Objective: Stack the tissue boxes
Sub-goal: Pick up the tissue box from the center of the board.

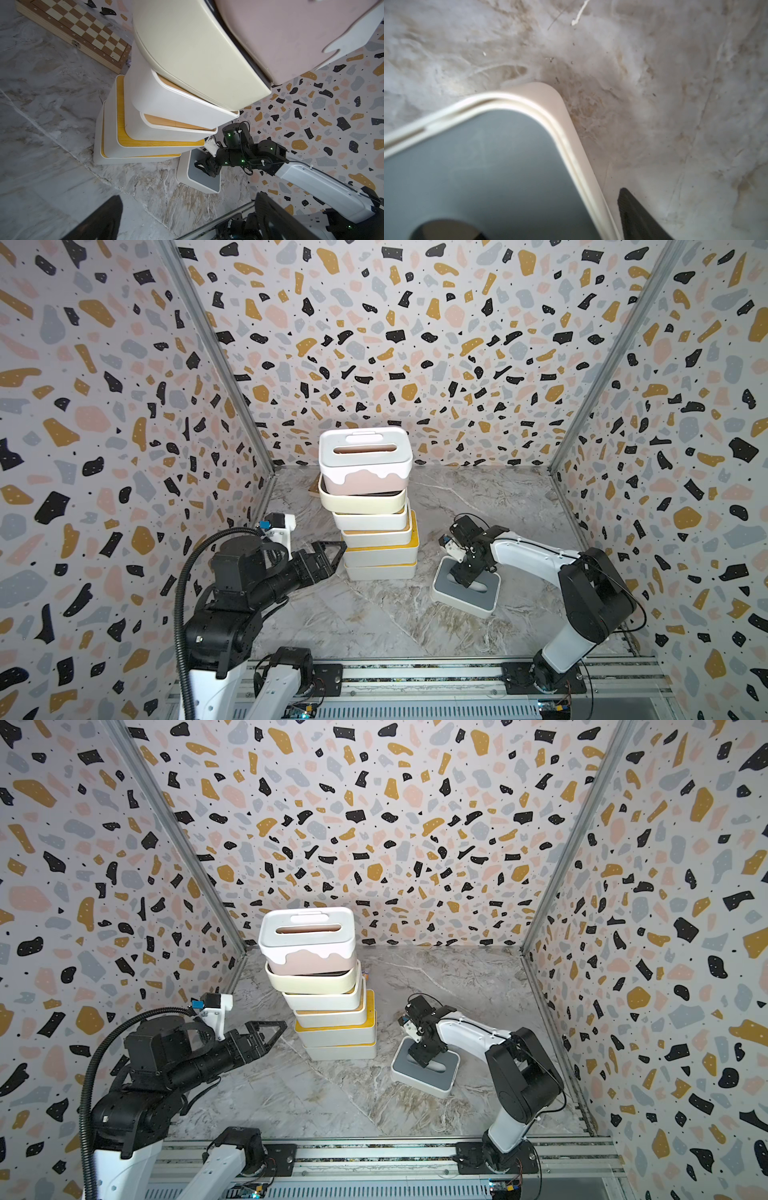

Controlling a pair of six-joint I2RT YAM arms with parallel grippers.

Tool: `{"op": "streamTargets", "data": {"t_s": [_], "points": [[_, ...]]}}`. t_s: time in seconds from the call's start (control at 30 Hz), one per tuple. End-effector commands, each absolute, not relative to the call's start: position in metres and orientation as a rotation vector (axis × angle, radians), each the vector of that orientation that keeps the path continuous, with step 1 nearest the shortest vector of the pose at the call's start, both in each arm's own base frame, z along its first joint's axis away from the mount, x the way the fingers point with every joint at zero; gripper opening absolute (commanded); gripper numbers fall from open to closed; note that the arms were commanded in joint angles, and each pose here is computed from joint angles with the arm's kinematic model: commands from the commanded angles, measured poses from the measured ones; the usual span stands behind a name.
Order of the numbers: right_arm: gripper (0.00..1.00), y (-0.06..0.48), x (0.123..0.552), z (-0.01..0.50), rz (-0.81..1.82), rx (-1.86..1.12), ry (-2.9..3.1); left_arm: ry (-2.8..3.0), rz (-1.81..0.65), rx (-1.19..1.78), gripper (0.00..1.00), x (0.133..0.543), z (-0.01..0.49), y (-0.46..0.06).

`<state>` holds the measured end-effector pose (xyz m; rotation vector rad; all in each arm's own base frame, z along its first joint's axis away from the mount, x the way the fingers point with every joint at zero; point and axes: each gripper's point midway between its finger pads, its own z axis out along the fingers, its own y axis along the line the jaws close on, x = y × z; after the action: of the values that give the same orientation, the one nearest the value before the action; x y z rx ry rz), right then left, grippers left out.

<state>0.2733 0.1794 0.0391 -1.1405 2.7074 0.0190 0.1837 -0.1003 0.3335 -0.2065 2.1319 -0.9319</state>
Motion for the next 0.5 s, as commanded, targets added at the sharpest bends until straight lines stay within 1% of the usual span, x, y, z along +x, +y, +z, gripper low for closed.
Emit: {"op": "streamTargets", "data": {"t_s": [0.0,0.07,0.13,0.23,0.33,0.47], "points": [[0.61,0.177,0.268,0.043,0.085,-1.039,2.747,2.11,-0.92,-0.196,1.0,0.188,0.336,-0.1],[0.58,0.176,0.27,0.046,0.11,-1.001,2.743,2.113,-0.918,-0.2,1.0,0.188,0.335,-0.099],[0.52,0.177,0.27,0.052,0.133,-0.979,2.732,2.109,-0.911,-0.201,1.0,0.188,0.336,-0.098],[0.48,0.18,0.272,0.062,0.188,-0.941,2.709,2.102,-0.901,-0.202,1.0,0.187,0.339,-0.097],[0.33,0.183,0.274,0.074,0.241,-0.906,2.672,2.101,-0.879,-0.201,1.0,0.187,0.34,-0.095],[0.28,0.183,0.278,0.095,0.271,-0.86,2.616,2.101,-0.85,-0.189,1.0,0.184,0.346,-0.092]]}}
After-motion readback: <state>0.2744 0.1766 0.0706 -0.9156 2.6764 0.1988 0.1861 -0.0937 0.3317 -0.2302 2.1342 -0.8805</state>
